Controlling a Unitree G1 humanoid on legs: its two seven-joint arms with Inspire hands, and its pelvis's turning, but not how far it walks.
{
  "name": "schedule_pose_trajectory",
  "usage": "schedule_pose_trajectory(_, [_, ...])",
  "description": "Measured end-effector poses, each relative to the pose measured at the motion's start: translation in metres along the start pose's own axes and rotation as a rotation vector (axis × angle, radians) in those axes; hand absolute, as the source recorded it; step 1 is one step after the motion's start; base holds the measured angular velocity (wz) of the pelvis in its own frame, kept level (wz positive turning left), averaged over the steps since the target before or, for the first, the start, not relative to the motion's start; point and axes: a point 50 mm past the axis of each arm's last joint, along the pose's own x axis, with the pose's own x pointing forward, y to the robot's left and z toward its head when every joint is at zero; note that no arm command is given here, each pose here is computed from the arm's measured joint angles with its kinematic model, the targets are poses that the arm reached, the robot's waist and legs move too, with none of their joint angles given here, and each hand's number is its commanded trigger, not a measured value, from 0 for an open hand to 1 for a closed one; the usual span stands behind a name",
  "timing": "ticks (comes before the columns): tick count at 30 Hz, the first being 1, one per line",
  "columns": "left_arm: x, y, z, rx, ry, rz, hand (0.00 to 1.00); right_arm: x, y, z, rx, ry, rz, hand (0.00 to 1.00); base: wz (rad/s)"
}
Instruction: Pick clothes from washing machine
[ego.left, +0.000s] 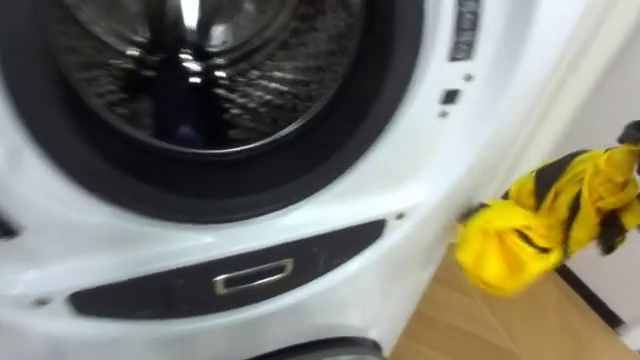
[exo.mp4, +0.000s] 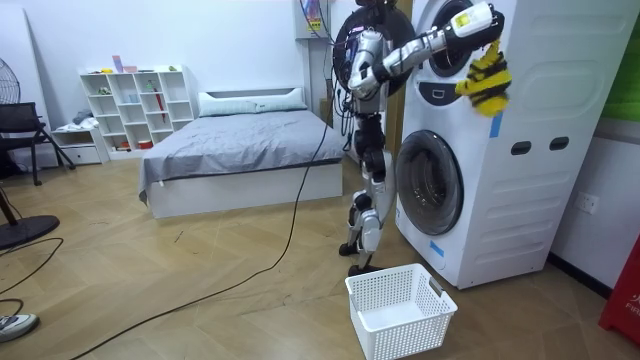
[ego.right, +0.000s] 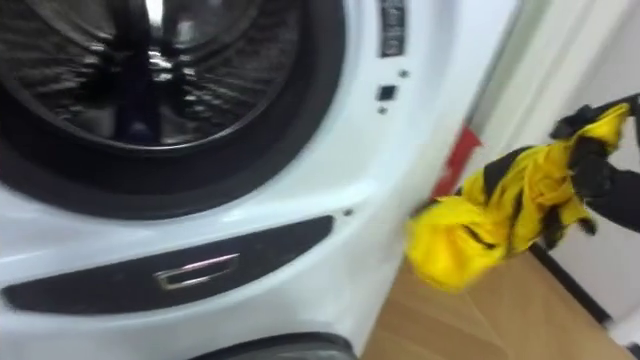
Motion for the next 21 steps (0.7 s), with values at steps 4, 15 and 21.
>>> schedule_pose_trajectory(4, [0.000, -0.001, 0.001, -0.003, -0.008, -0.003, 0.00, -0.002, -0.004, -0.004, 0.052, 0.017, -0.045, 1.00, -0.28])
schedule_pose_trajectory(15, [0.003, -0.005, 0.025, 0.025, -0.074, -0.017, 0.00, -0.025, 0.002, -0.034, 0.131, 0.175, -0.032, 1.00, -0.28])
schedule_pose_trajectory(21, [0.005, -0.008, 0.032, 0.088, -0.058, -0.031, 0.00, -0.042, 0.023, -0.076, 0.243, 0.369, 0.021, 1.00, -0.31])
